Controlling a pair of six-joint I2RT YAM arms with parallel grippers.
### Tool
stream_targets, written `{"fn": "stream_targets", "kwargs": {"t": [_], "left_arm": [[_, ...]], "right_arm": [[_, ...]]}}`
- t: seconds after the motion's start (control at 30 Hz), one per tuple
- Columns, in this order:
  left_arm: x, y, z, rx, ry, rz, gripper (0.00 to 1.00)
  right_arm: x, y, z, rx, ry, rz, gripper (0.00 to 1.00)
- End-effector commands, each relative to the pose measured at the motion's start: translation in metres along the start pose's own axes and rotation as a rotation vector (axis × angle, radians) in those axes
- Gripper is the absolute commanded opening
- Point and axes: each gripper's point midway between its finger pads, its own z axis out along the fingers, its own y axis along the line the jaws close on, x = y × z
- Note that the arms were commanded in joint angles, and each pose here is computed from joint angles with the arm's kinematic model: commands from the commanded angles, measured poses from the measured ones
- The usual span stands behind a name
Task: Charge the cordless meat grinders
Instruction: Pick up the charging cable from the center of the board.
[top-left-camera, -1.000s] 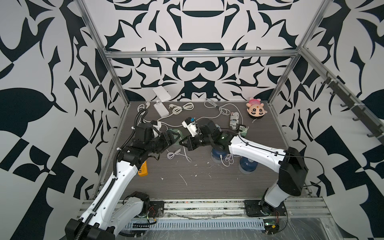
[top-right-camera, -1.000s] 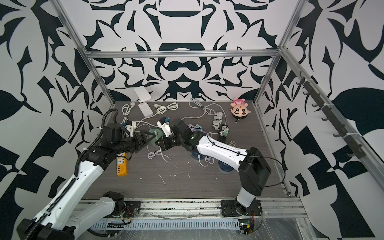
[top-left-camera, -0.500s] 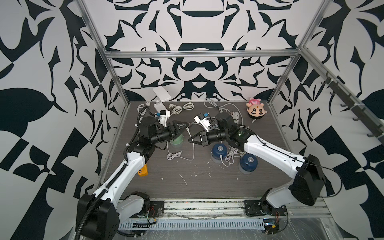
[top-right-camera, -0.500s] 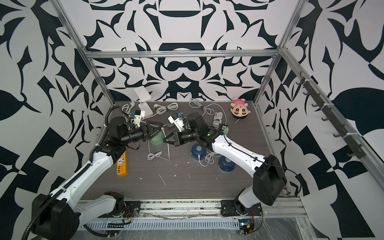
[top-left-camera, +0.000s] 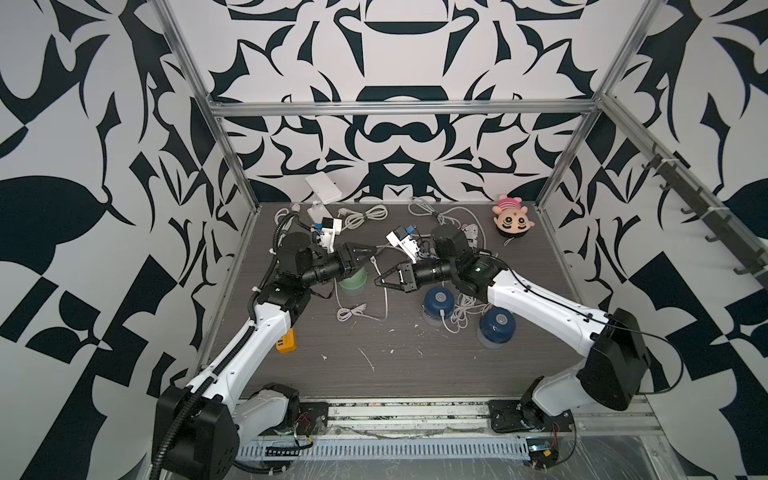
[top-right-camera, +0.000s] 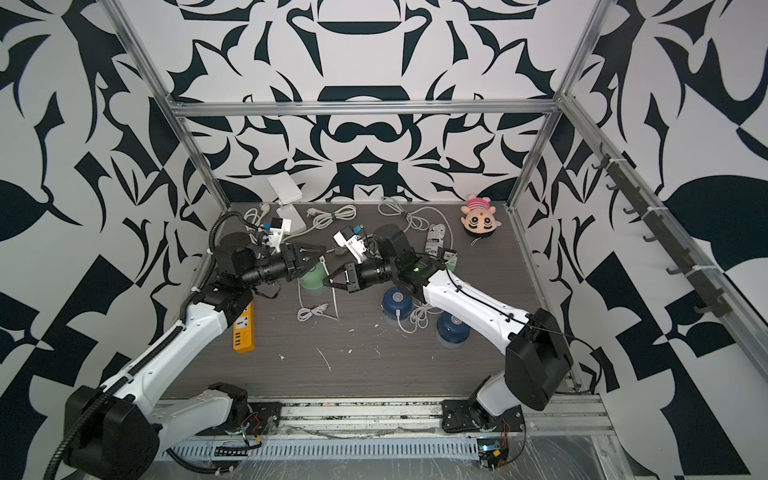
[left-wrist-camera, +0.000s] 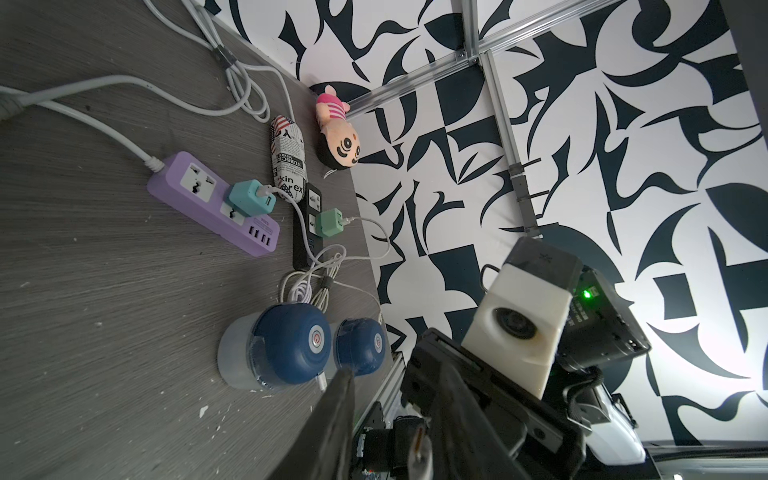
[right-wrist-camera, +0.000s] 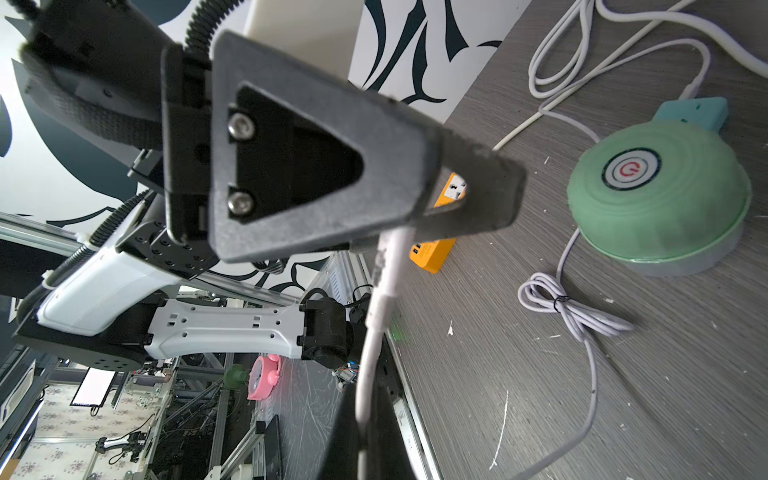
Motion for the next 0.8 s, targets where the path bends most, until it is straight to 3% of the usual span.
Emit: {"fn": "stream_targets", "kwargs": {"t": [0.0, 0.17, 0.43, 0.6, 0.77], "left_arm": [[0.009, -0.001, -0.001, 0.005, 0.026, 0.010, 0.33], [0.009, -0.001, -0.001, 0.004, 0.028, 0.012, 0.25], [0.012, 0.000, -0.002, 0.002, 0.042, 0.009, 0.00], [0.013, 0.006, -0.004, -0.034, 0.032, 0.004, 0.00], [0.011, 0.014, -0.008, -0.102, 0.007, 0.007, 0.00]], "right_arm": [[-0.010, 0.010, 0.000, -0.041, -0.023, -0.029, 0.00], [-0.010, 0.009, 0.001, -0.040, -0.018, -0.021, 0.00], [-0.011, 0.001, -0.001, -0.009, -0.028, -0.009, 0.02], [-0.015, -0.009, -0.009, 0.100, -0.035, -0.022, 0.36], [-0.022, -0.019, -0.024, 0.316, -0.037, -0.085, 0.41]]}}
